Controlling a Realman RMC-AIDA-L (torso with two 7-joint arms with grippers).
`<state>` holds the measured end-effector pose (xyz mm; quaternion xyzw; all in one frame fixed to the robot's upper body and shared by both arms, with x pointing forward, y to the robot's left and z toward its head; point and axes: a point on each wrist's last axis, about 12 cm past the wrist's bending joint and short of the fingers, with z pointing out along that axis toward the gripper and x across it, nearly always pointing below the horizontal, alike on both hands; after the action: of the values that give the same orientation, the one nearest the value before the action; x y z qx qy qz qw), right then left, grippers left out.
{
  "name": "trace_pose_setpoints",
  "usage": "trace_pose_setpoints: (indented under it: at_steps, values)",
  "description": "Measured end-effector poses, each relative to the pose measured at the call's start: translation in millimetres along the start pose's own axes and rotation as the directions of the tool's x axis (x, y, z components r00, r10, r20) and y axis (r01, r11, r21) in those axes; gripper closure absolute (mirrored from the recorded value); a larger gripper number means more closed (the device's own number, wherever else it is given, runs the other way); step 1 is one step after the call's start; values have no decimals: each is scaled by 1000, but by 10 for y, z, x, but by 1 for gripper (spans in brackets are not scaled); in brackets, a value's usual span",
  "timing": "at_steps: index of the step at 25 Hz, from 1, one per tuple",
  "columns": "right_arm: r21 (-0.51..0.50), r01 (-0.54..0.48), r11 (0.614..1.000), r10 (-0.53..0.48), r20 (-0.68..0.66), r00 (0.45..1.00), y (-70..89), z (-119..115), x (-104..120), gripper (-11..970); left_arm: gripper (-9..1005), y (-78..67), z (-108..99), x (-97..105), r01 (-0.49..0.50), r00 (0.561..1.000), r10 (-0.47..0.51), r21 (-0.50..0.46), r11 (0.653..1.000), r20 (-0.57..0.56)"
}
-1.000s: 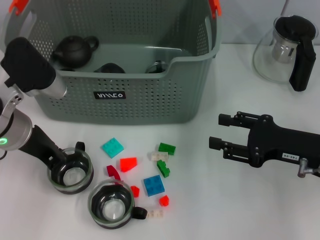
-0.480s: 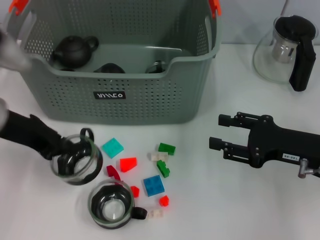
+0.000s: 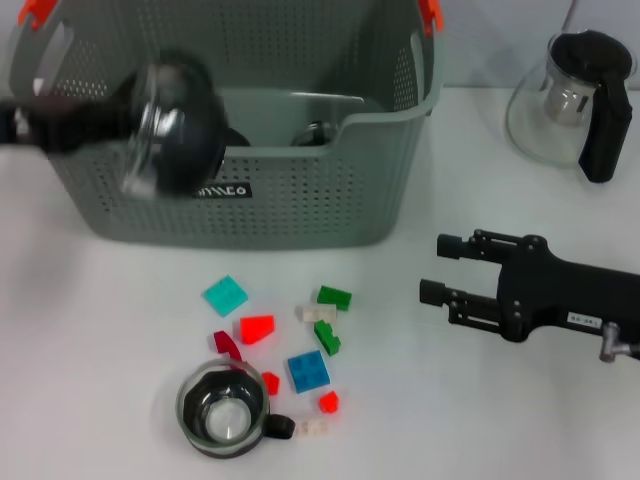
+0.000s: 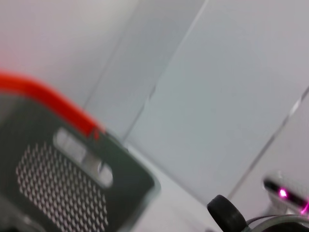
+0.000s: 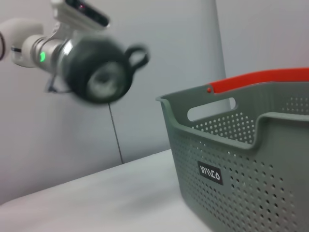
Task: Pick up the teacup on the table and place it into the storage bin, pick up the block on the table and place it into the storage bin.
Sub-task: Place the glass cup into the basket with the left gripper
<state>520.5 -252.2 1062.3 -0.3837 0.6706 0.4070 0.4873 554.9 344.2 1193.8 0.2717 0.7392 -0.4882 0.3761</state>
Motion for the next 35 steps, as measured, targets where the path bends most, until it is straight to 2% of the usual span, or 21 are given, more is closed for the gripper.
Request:
trace_pose_setpoints:
  at_steps: [5, 9, 11, 15, 18, 19, 21, 22, 25, 28, 30, 35]
  values:
    - [-9, 4, 1000, -4, 4, 1000, 1, -5, -15, 286, 937, 42, 252, -517, -40, 999, 40, -98, 994, -5]
    - [-13, 10, 1000, -10, 5, 1000, -11, 8, -38, 285, 934, 62, 558, -940, -102, 992, 85, -206, 973, -90]
    - [-14, 11, 1000, -11, 5, 1000, -13, 11, -42, 285, 933, 70, 751, -1125, -141, 980, 95, -276, 951, -174]
    - [-14, 11, 1000, -11, 5, 1000, -13, 11, -42, 285, 930, 80, 1078, -1379, -232, 940, 95, -406, 884, -329]
    - [-13, 10, 1000, -10, 4, 1000, -12, 9, -37, 285, 928, 68, 1332, -1488, -323, 895, 95, -487, 811, -436]
    - [-11, 9, 1000, -9, 4, 1000, -11, 6, -34, 285, 927, 67, 1428, -1514, -366, 875, 97, -517, 774, -475]
    - [-10, 8, 1000, -8, 4, 1000, -9, 8, -30, 285, 925, 58, 1732, -1443, -489, 800, 111, -534, 690, -589]
    - [-9, 7, 1000, -7, 4, 1000, -9, 11, -28, 285, 925, 58, 1732, -1443, -489, 800, 111, -534, 690, -589]
    - [-8, 6, 1000, -6, 5, 1000, -6, 28, -28, 285, 922, 65, 2055, -1275, -617, 704, 155, -489, 617, -693]
    - [-9, 7, 1000, -7, 5, 1000, -8, 34, -32, 285, 920, 138, 2267, -1068, -686, 632, 165, -448, 574, -757]
    - [-10, 7, 1000, -7, 5, 1000, -7, 36, -32, 285, 919, 221, 2336, -943, -712, 601, 164, -431, 555, -782]
    - [-8, 3, 1000, -3, 6, 1000, 2, 35, -20, 285, 915, 351, 2402, -766, -742, 581, 188, -419, 524, -792]
